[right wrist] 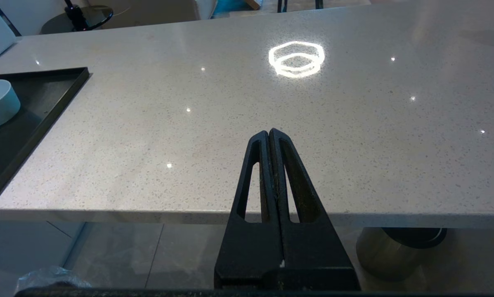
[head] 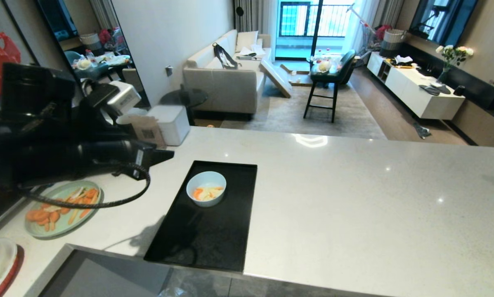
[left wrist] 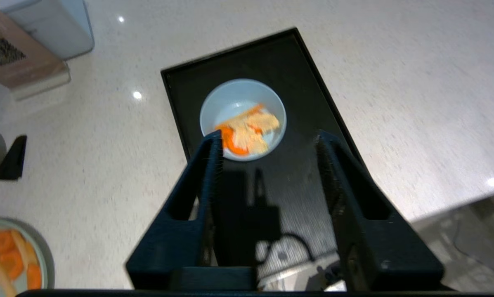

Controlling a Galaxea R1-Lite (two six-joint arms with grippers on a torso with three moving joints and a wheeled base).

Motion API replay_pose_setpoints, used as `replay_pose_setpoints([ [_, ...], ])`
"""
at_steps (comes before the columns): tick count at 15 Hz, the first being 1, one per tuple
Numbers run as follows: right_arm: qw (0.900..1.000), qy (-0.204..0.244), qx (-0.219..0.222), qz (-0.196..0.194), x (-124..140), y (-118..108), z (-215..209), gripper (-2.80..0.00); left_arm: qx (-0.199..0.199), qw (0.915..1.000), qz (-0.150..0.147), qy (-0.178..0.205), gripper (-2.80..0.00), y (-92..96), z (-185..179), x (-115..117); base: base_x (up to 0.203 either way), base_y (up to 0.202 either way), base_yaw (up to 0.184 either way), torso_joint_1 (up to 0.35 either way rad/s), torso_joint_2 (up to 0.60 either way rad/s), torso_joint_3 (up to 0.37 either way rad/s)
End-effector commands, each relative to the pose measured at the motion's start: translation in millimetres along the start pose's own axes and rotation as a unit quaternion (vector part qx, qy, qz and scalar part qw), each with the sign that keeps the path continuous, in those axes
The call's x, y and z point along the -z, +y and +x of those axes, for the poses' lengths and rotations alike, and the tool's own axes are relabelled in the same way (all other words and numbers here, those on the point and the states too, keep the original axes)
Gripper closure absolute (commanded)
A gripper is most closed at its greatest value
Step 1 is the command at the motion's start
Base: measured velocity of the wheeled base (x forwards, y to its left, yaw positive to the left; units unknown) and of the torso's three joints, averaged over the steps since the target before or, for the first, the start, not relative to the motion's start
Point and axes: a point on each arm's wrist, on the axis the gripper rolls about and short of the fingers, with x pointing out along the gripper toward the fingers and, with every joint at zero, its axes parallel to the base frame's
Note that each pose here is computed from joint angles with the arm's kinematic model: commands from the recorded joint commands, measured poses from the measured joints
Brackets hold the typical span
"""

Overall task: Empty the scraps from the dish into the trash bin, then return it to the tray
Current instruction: Pick up the bowl with leftover food

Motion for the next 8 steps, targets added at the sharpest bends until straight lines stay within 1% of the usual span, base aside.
replay_pose_setpoints([
  [1,1.000,0.000,0.000,0.000,0.0,0.0,0.0,0.00,-0.006,0.9992,-0.004,0.039,-2.80,5.9,58.1,5.7,0.000,0.000,0.000,0.000,0.00,0.000],
  [3,1.000,0.000,0.000,0.000,0.0,0.0,0.0,0.00,-0.021,0.9982,-0.007,0.056,-2.80,12.9,85.9,9.8,0.000,0.000,0.000,0.000,0.00,0.000],
  [5,1.000,0.000,0.000,0.000,-0.1,0.0,0.0,0.00,-0.046,0.9955,-0.011,0.082,-2.80,18.5,111.8,20.3,0.000,0.000,0.000,0.000,0.00,0.000],
  [7,1.000,0.000,0.000,0.000,0.0,0.0,0.0,0.00,-0.083,0.9903,-0.015,0.111,-2.80,22.6,134.9,32.9,0.000,0.000,0.000,0.000,0.00,0.000],
  [8,1.000,0.000,0.000,0.000,0.0,0.0,0.0,0.00,-0.095,0.9880,-0.017,0.121,-2.80,26.6,145.2,38.3,0.000,0.000,0.000,0.000,0.00,0.000],
])
